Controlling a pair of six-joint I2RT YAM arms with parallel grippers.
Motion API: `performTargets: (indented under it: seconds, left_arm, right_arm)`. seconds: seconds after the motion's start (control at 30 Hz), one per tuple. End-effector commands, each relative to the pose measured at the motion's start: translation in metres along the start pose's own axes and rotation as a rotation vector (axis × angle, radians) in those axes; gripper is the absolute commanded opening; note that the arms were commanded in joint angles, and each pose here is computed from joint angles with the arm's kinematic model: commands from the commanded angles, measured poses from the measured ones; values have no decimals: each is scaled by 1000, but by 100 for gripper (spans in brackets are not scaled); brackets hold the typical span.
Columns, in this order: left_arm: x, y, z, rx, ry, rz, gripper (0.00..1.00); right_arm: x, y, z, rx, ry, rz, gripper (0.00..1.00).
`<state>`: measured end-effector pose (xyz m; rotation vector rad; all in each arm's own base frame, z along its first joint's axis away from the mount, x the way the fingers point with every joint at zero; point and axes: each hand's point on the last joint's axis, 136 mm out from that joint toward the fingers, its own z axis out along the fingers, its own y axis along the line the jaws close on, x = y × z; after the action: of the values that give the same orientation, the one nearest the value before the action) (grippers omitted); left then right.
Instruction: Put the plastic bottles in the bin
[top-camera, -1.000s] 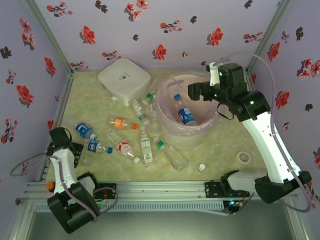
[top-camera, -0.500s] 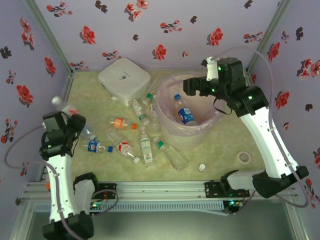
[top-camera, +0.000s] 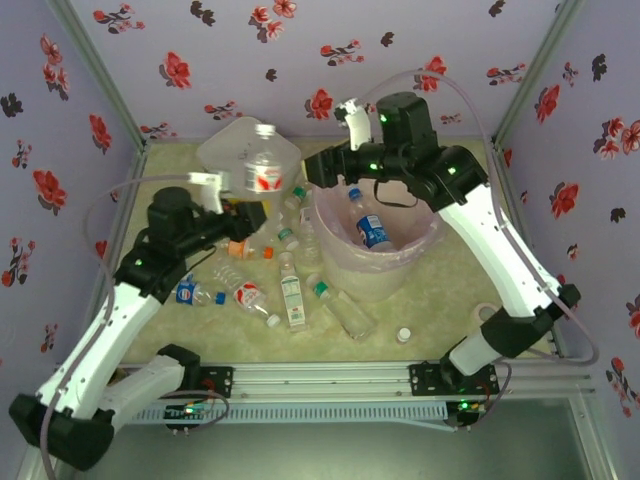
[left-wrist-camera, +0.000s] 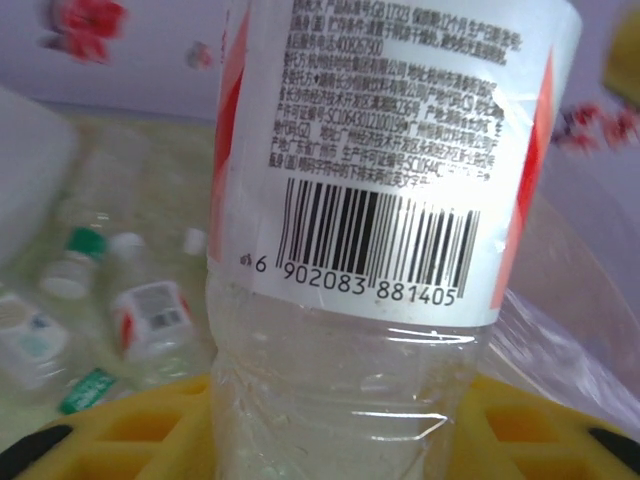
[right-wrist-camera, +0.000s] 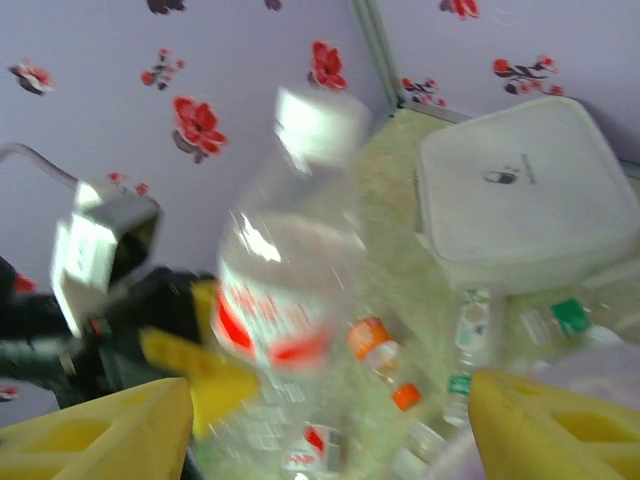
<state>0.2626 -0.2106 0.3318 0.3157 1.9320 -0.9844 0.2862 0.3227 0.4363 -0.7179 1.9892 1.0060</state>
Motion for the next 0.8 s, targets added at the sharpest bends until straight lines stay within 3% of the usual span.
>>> performTargets:
  seconds: [0.0,0.1,0.23,0.37,0.6,0.67,0.77]
  left_arm:
    - [-19,-35,2,107,-41,176,2]
    - [-21,-44,5,138,-60,192,1]
    - [-19,-45,9,144,-54,196,1]
    - [-17,-44,11,145,-49,191,1]
    - [-12,-41,14,139,-37,186,0]
    - [-12,-40,14,131,-38,181,6]
    - [-16,-32,10,80,-61,155,36]
  right_arm:
    - [-16,11,4,-51,-32,32,81]
    - [-15,-4,17,7,-12,55,89]
    - [-16,-4,31,-29,0,83,87]
    - [-17,-5,38,-41,0,95,77]
    - [-19,-4,38,-52,-6,96,49]
    - [-21,-4,37,-46,-12,91,42]
    - [-30,-4,27,-29,-45,75,36]
